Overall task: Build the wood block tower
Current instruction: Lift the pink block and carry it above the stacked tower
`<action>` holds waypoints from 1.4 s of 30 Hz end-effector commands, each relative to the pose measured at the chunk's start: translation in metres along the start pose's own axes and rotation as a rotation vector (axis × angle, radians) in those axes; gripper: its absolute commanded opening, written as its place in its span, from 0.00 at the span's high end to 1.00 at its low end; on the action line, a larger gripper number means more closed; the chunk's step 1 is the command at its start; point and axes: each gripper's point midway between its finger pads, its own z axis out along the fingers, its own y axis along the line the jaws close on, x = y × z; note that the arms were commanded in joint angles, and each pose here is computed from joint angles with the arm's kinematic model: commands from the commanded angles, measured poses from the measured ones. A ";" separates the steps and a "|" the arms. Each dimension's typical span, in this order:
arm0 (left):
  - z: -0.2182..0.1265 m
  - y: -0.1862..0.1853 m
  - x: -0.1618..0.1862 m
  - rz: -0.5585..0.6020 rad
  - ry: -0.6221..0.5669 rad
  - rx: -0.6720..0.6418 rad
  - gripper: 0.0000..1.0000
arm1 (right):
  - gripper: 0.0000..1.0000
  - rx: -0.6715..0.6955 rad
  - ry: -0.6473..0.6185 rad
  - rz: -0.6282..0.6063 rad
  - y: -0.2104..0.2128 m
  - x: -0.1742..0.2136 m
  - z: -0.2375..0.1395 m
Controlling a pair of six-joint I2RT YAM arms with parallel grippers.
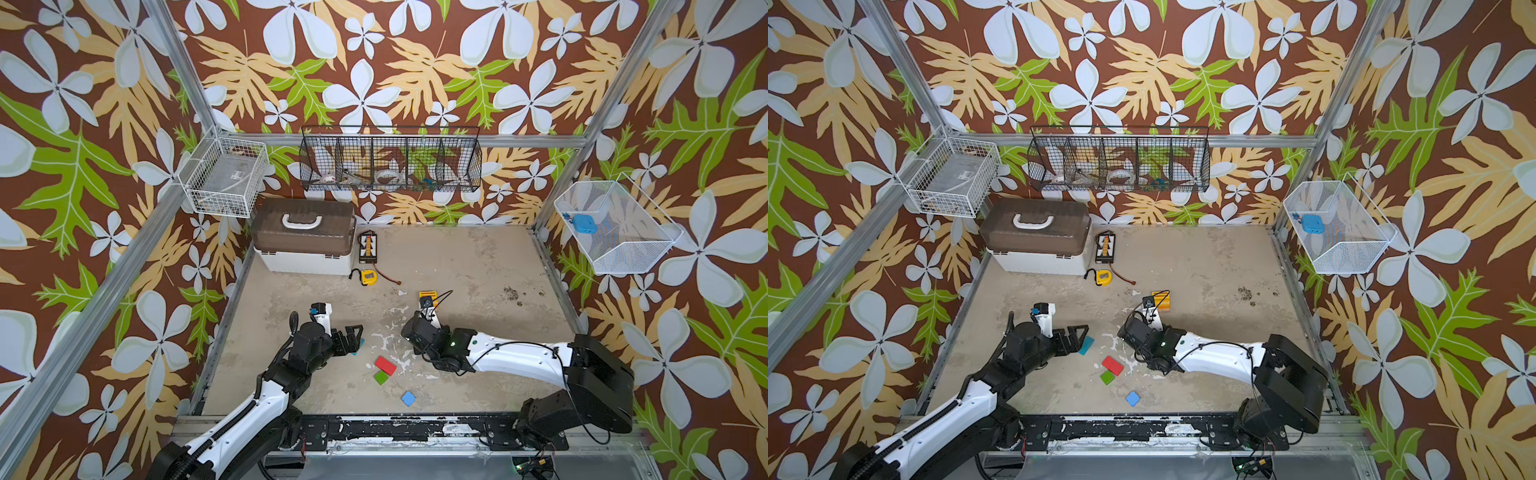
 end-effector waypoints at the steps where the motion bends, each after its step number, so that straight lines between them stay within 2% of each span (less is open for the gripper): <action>1: 0.000 -0.002 -0.004 0.001 -0.017 0.007 0.00 | 0.78 0.071 -0.046 0.015 -0.025 -0.006 -0.010; 9: 0.000 -0.003 -0.004 -0.001 -0.015 0.011 0.00 | 0.82 0.073 -0.067 0.111 -0.056 -0.002 -0.014; 18: 0.000 -0.004 -0.004 0.000 -0.015 0.016 0.00 | 0.82 0.119 -0.074 0.139 -0.076 0.006 -0.012; 26: 0.000 -0.002 -0.004 0.000 -0.016 0.011 0.00 | 0.81 0.109 -0.078 0.146 -0.071 -0.006 -0.005; 34: 0.000 -0.002 -0.004 0.000 -0.018 0.011 0.00 | 0.82 0.119 -0.091 0.142 -0.057 -0.039 0.014; 42: 0.003 -0.002 -0.003 0.000 -0.010 0.008 0.00 | 0.88 0.120 0.006 0.129 -0.053 -0.047 0.056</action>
